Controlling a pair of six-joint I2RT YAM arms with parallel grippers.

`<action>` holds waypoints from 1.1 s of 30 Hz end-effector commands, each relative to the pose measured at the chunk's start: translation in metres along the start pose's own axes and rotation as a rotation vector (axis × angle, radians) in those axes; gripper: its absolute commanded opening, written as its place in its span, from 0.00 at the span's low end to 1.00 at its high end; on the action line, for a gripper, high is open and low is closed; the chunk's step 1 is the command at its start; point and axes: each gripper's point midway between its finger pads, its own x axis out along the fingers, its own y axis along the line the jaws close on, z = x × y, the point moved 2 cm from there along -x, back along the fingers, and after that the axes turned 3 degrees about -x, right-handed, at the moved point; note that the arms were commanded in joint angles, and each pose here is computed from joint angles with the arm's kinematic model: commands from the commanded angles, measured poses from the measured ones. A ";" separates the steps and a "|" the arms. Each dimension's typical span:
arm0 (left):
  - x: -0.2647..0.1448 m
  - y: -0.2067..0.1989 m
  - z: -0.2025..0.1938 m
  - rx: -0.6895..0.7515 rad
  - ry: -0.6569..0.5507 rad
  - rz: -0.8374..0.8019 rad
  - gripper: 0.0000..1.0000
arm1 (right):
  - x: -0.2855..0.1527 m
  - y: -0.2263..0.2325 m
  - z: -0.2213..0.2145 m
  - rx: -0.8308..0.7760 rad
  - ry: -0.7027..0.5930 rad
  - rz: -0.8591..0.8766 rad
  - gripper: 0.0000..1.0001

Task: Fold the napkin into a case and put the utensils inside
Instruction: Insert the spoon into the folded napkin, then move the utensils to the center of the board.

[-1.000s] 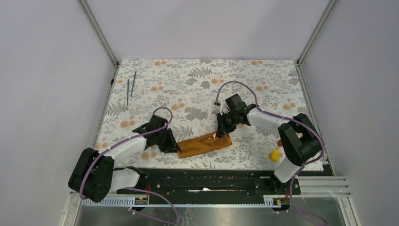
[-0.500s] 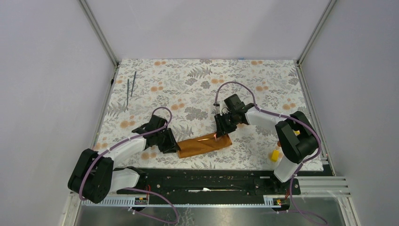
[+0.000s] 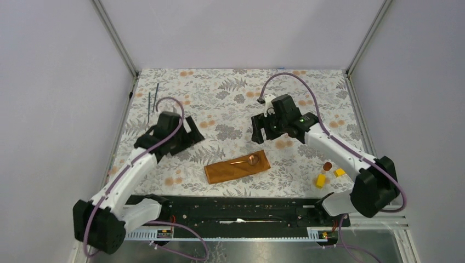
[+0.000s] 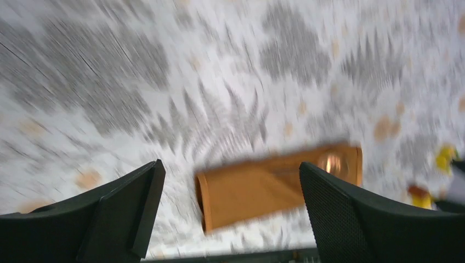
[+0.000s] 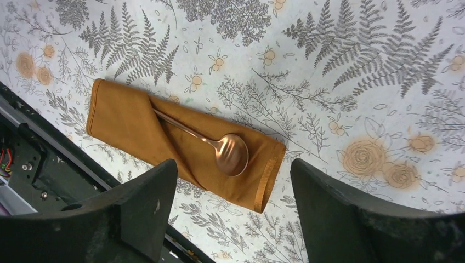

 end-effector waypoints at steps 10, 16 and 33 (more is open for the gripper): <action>0.075 0.116 0.260 -0.009 -0.260 0.477 0.99 | -0.020 0.054 -0.030 0.124 -0.051 0.324 0.87; 0.121 0.159 0.318 0.036 -0.234 0.536 0.99 | -0.029 0.057 -0.037 0.088 -0.063 0.346 0.87; 0.189 0.186 0.342 0.093 -0.114 0.550 0.85 | -0.020 0.044 -0.036 0.073 -0.049 0.270 0.87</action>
